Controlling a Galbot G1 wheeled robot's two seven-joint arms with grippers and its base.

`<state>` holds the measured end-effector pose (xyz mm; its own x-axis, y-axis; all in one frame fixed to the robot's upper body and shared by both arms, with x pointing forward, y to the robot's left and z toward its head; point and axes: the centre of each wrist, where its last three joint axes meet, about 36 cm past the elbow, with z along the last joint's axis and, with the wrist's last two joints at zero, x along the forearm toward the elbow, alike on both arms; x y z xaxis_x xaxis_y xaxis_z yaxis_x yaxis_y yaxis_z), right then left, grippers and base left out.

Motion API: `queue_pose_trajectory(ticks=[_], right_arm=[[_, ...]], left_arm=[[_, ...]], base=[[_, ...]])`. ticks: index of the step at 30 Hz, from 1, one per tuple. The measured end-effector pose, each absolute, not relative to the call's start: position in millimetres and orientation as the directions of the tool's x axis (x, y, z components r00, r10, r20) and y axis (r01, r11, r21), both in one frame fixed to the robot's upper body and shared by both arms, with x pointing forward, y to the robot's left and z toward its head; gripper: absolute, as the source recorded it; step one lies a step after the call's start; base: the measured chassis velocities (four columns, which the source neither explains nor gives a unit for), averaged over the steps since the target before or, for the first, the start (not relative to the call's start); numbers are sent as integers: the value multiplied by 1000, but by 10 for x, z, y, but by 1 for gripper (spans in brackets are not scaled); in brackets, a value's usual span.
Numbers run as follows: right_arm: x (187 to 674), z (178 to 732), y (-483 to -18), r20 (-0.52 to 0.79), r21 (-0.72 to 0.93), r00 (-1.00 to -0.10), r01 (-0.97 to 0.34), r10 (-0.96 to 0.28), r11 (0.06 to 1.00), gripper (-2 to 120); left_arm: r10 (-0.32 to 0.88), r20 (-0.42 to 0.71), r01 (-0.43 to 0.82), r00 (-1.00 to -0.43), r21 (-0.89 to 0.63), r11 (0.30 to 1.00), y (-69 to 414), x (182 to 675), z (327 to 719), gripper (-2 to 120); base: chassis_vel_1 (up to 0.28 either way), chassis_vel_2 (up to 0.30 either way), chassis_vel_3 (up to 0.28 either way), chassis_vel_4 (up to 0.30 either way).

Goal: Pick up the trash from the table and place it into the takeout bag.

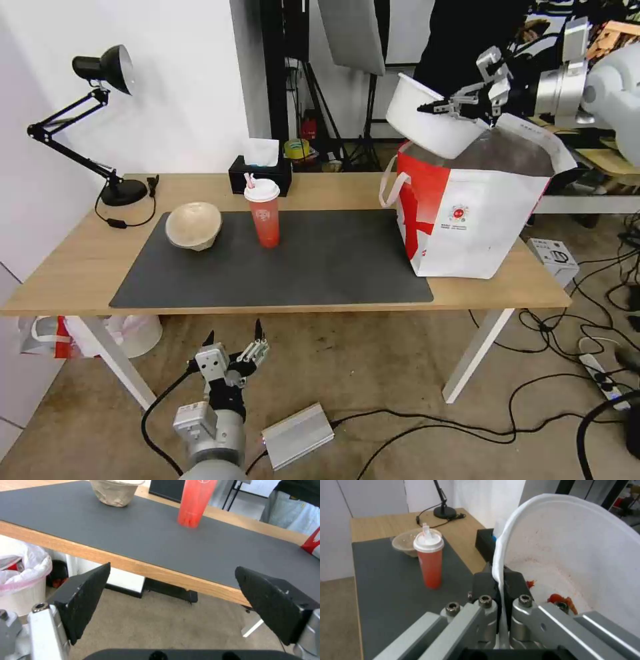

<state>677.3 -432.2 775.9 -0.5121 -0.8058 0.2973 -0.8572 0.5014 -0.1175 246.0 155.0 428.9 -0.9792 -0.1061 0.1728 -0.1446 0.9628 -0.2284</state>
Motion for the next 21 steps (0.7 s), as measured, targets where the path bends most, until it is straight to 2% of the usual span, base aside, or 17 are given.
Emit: queue_pose_trajectory(ticks=[21], right_arm=[[6628,7325,-4572,305,-66,-527,-843,-793,534,0]], left_arm=[[-93,185,-135,-978,-231,964,1513,2444,4258,100]], base=[[0,0,0,0]])
